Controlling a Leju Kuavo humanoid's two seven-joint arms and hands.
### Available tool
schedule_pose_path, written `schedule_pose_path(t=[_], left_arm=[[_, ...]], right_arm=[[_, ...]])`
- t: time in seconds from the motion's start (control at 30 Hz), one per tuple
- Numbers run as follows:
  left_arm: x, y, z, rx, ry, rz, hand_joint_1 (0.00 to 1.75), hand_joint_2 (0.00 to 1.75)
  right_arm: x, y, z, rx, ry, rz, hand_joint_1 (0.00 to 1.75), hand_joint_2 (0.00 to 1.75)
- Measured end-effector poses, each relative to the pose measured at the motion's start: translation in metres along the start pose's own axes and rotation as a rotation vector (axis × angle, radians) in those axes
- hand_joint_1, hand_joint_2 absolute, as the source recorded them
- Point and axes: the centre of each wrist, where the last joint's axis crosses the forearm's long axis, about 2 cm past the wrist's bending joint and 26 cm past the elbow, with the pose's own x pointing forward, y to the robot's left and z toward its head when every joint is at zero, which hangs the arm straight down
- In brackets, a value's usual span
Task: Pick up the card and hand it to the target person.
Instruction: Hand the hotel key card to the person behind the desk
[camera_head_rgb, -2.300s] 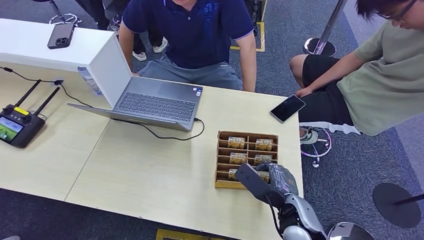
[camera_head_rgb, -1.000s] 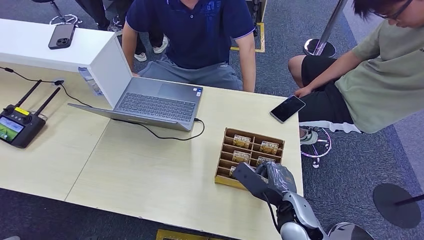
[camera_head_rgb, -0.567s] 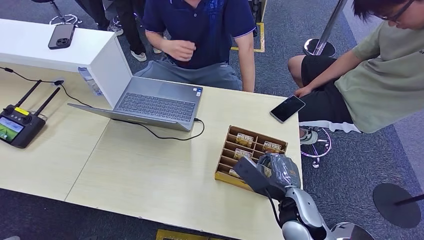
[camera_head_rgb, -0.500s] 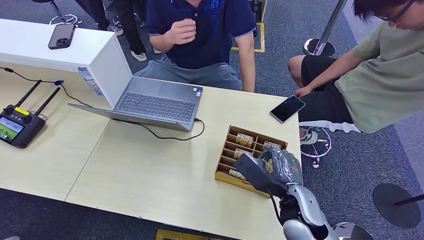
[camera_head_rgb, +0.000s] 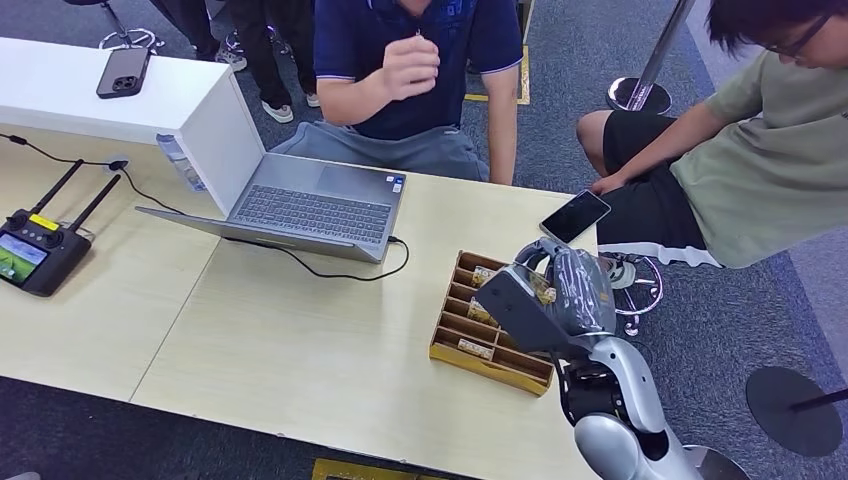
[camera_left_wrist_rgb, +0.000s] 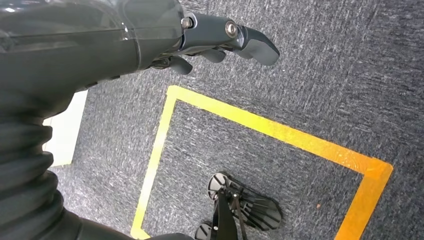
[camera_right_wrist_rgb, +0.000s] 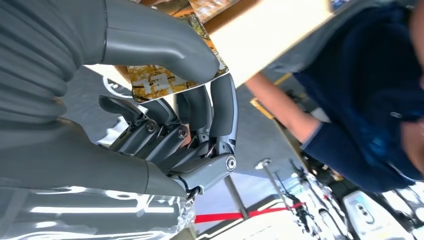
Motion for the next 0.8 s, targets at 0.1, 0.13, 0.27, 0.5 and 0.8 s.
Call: schedule_pose_path(t=[0.1, 0.13, 0.27, 0.5, 0.8], left_arm=[[0.0, 0.0, 0.0, -0.004, -0.004, -0.006, 0.0, 1.75], [0.0, 0.0, 0.0, -0.005, -0.005, -0.006, 0.0, 1.75], [0.0, 0.0, 0.0, -0.005, -0.004, -0.006, 0.0, 1.75], [0.0, 0.0, 0.0, -0.004, 0.001, -0.006, 0.0, 1.75], [0.0, 0.0, 0.0, -0.003, 0.001, -0.003, 0.0, 1.75]], right_arm=[[0.006, -0.004, -0.008, -0.028, -0.033, -0.052, 1.75, 1.75], [0.008, -0.005, -0.01, -0.036, -0.042, -0.066, 1.75, 1.75], [0.014, -0.006, -0.016, -0.055, -0.063, -0.105, 1.75, 1.75], [0.019, -0.005, -0.022, -0.06, -0.067, -0.127, 1.75, 1.75], [0.02, -0.002, -0.024, -0.055, -0.061, -0.133, 1.75, 1.75]])
